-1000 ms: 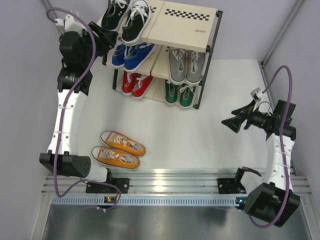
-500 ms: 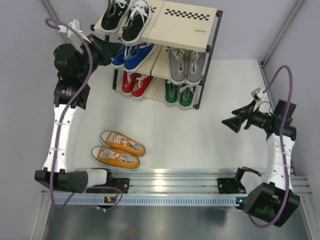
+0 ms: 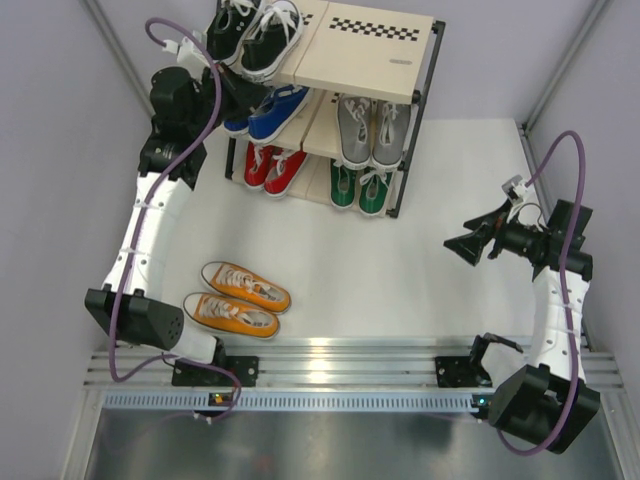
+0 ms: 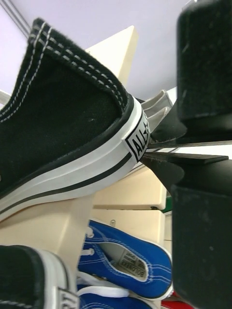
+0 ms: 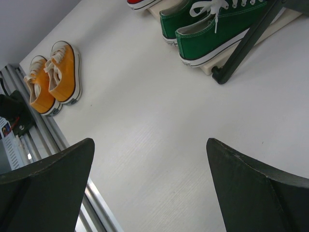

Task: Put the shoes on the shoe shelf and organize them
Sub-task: Adjust the shoe at the shoe shelf.

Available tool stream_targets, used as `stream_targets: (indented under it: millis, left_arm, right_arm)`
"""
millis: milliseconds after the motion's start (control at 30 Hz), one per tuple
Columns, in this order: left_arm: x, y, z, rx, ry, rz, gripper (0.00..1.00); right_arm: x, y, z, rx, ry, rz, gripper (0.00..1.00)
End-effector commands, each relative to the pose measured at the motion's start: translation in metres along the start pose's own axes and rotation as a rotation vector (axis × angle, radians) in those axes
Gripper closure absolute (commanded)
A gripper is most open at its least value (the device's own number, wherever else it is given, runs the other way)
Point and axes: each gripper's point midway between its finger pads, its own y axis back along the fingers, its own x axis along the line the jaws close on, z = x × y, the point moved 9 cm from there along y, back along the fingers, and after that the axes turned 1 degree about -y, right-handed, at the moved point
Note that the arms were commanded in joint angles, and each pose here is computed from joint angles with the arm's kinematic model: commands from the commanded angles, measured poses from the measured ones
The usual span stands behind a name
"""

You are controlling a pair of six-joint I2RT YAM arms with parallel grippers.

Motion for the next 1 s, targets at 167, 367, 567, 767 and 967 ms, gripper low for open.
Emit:
stream_targets:
  millis: [167, 367, 567, 767, 967]
  left_arm:
    - [-0.011, -0.002, 0.035, -0.149, -0.058, 0.025, 0.88]
    - [0.001, -0.001, 0.029, -0.142, -0.059, 0.089, 0.88]
    - [0.018, -0.006, 0.019, -0.108, -0.046, 0.123, 0.87]
    - [0.033, -0.005, 0.014, -0.084, -0.022, 0.146, 0.82]
    - [0.025, 0.018, 0.015, -0.095, -0.025, 0.122, 0.58]
  right_arm:
    - [-0.004, 0.002, 0.001, -0.011, 0.027, -0.002, 0.01]
    - [-0.004, 0.003, 0.001, -0.014, 0.028, -0.001, 0.01]
    - [-0.003, 0.003, 0.001, -0.017, 0.027, 0.000, 0.01]
    - [-0.003, 0.004, 0.001, -0.018, 0.028, 0.001, 0.01]
    - [-0.002, 0.004, 0.001, -0.017, 0.040, 0.006, 0.01]
